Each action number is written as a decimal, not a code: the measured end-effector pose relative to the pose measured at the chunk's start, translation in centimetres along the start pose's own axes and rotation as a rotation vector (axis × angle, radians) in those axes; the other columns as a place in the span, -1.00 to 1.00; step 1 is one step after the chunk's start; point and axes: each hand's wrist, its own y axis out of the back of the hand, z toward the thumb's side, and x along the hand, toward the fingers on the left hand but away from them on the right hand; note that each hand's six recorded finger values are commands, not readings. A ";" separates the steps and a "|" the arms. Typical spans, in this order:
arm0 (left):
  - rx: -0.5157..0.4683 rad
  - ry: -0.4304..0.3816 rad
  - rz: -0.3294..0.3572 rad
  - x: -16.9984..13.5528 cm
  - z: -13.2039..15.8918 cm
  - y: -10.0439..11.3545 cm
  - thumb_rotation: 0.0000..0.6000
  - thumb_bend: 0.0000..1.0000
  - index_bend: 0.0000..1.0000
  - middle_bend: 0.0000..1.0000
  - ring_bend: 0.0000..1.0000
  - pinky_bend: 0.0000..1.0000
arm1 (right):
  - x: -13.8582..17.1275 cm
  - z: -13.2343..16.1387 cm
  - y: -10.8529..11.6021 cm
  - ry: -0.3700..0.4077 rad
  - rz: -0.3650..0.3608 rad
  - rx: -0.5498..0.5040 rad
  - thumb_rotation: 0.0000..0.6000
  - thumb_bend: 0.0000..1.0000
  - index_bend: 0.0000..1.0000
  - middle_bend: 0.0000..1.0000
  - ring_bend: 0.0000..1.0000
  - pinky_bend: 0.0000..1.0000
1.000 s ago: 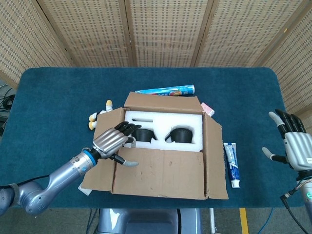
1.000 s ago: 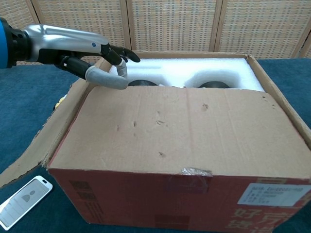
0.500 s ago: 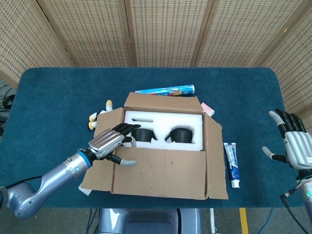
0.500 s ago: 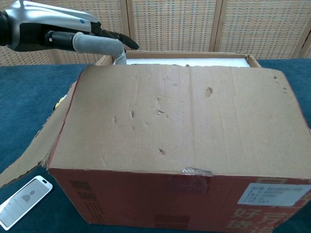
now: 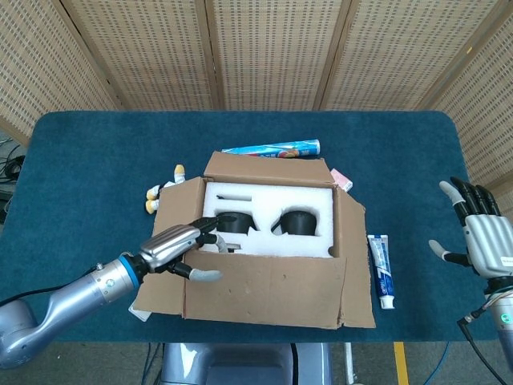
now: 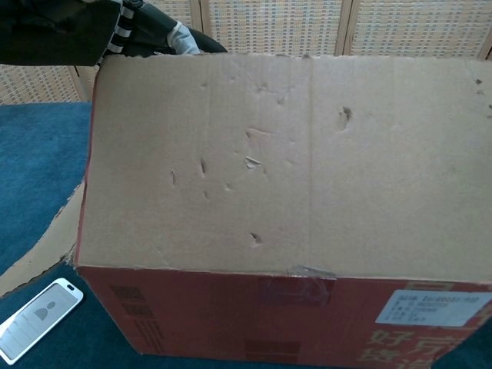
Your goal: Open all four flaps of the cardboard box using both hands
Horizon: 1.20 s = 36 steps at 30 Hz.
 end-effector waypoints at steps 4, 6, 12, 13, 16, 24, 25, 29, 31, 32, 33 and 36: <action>-0.081 -0.035 -0.033 -0.5 0.7 -0.2 -0.56 -0.91 -0.14 -1.00 -1.00 -1.00 | 0.0 0.2 0.1 0.001 -0.001 0.003 1.00 -0.48 -0.86 -0.93 -1.00 -1.00; -0.124 -0.057 -0.054 -0.9 1.1 -0.4 -0.56 -0.91 -0.14 -1.00 -1.00 -1.00 | -0.1 0.3 0.1 0.003 -0.001 0.005 1.00 -0.48 -0.86 -0.93 -1.00 -1.00; -0.245 -0.136 -0.134 -1.9 1.9 -0.5 -0.56 -0.91 -0.14 -1.00 -1.00 -1.00 | -0.1 0.5 0.2 0.004 -0.003 0.010 1.00 -0.48 -0.86 -0.93 -1.00 -1.00; -0.262 -0.150 -0.151 -2.1 2.0 -0.6 -0.56 -0.91 -0.14 -1.00 -1.00 -1.00 | -0.1 0.5 0.2 0.004 -0.003 0.011 1.00 -0.48 -0.86 -0.93 -1.00 -1.00; -0.319 -0.199 -0.220 -2.8 2.3 -0.5 -0.57 -0.90 -0.14 -1.00 -1.00 -1.00 | -0.1 0.6 0.3 0.004 -0.005 0.013 1.00 -0.48 -0.86 -0.93 -1.00 -1.00; -0.396 -0.276 -0.481 -5.7 1.9 -0.9 -0.58 -0.90 -0.14 -1.00 -1.00 -1.00 | 0.1 0.7 0.3 -0.001 -0.005 0.015 1.00 -0.48 -0.86 -0.93 -1.00 -1.00; -0.398 -0.272 -0.503 -5.9 1.7 -1.0 -0.58 -0.90 -0.14 -1.00 -1.00 -1.00 | 0.1 0.7 0.3 -0.001 -0.005 0.015 1.00 -0.48 -0.86 -0.93 -1.00 -1.00; -0.416 -0.259 -0.556 -6.2 1.2 -1.4 -0.59 -0.90 -0.14 -1.00 -1.00 -1.00 | 0.2 0.7 0.3 -0.003 -0.005 0.014 1.00 -0.48 -0.86 -0.93 -1.00 -1.00; -0.426 -0.253 -0.571 -6.2 1.0 -1.5 -0.59 -0.90 -0.14 -1.00 -1.00 -1.00 | 0.2 0.7 0.3 -0.003 -0.005 0.014 1.00 -0.48 -0.86 -0.93 -1.00 -1.00; -0.429 -0.251 -0.575 -6.2 0.9 -1.6 -0.59 -0.90 -0.14 -1.00 -1.00 -1.00 | 0.2 0.7 0.3 -0.003 -0.005 0.014 1.00 -0.48 -0.86 -0.93 -1.00 -1.00; -0.433 -0.250 -0.578 -6.2 0.8 -1.6 -0.59 -0.90 -0.14 -1.00 -1.00 -1.00 | 0.2 0.7 0.3 -0.003 -0.004 0.014 1.00 -0.48 -0.86 -0.93 -1.00 -1.00; -0.451 -0.257 -0.584 -6.3 0.9 -1.7 -0.59 -0.90 -0.15 -1.00 -1.00 -1.00 | 0.2 0.6 0.2 -0.005 -0.003 0.012 1.00 -0.48 -0.86 -0.93 -1.00 -1.00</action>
